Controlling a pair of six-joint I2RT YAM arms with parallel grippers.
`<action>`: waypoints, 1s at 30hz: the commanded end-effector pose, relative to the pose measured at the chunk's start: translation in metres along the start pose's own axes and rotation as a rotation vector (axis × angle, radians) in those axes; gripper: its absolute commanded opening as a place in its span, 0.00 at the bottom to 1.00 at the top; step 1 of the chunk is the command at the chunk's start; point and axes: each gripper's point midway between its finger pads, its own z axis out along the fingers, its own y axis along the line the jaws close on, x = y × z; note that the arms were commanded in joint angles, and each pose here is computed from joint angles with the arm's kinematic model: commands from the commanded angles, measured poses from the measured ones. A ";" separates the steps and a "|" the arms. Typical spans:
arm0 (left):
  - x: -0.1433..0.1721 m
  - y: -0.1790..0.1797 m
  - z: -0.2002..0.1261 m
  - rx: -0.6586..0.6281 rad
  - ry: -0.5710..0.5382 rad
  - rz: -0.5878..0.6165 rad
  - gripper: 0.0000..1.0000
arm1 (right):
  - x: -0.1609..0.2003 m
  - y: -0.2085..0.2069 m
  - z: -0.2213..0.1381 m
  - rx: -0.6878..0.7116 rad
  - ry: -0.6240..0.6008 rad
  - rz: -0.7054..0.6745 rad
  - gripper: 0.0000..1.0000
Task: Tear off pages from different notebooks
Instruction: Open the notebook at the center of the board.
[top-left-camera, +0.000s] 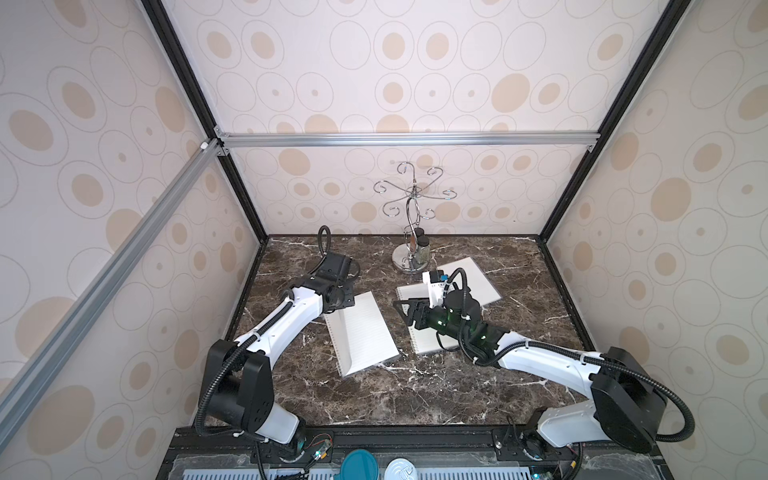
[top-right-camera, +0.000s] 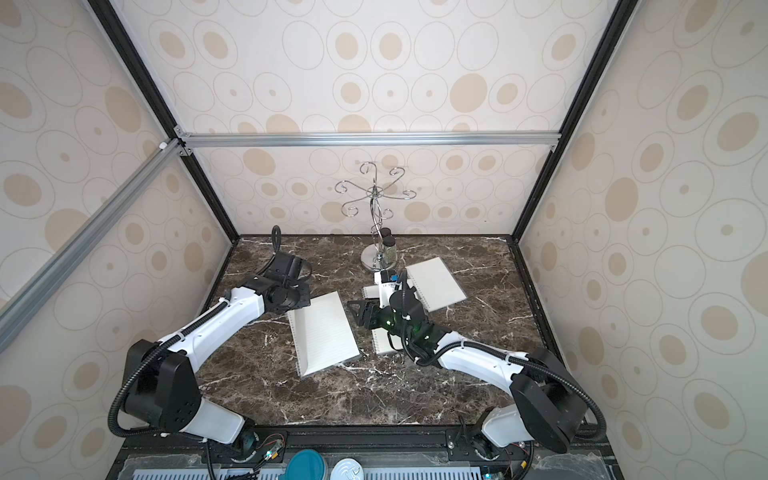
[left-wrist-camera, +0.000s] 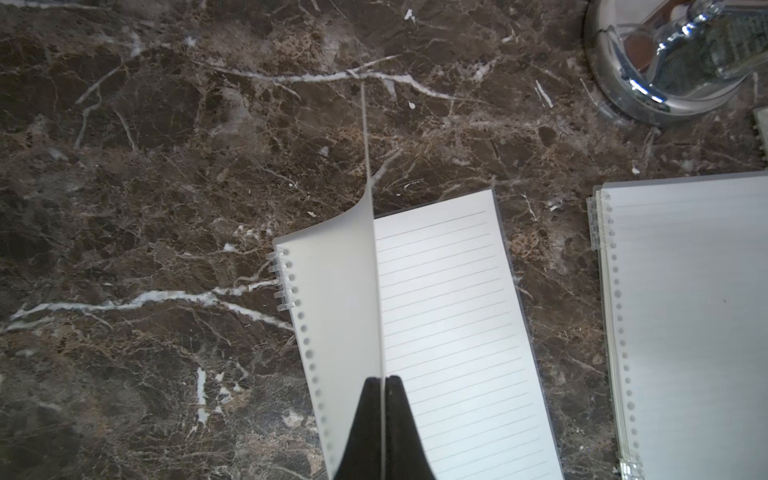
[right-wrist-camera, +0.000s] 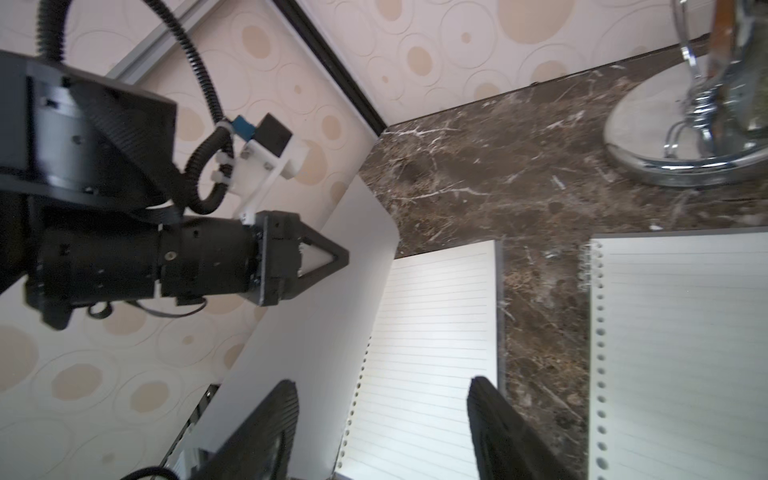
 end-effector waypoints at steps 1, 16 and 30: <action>0.012 0.006 -0.011 0.006 0.025 0.058 0.00 | 0.003 -0.034 0.009 0.117 0.017 -0.007 0.68; 0.035 -0.017 -0.035 0.209 -0.010 0.118 0.00 | 0.055 -0.071 0.059 0.189 0.270 -0.012 0.66; 0.019 -0.038 -0.063 0.416 -0.287 -0.063 0.00 | 0.064 -0.085 0.051 0.209 0.227 0.026 0.65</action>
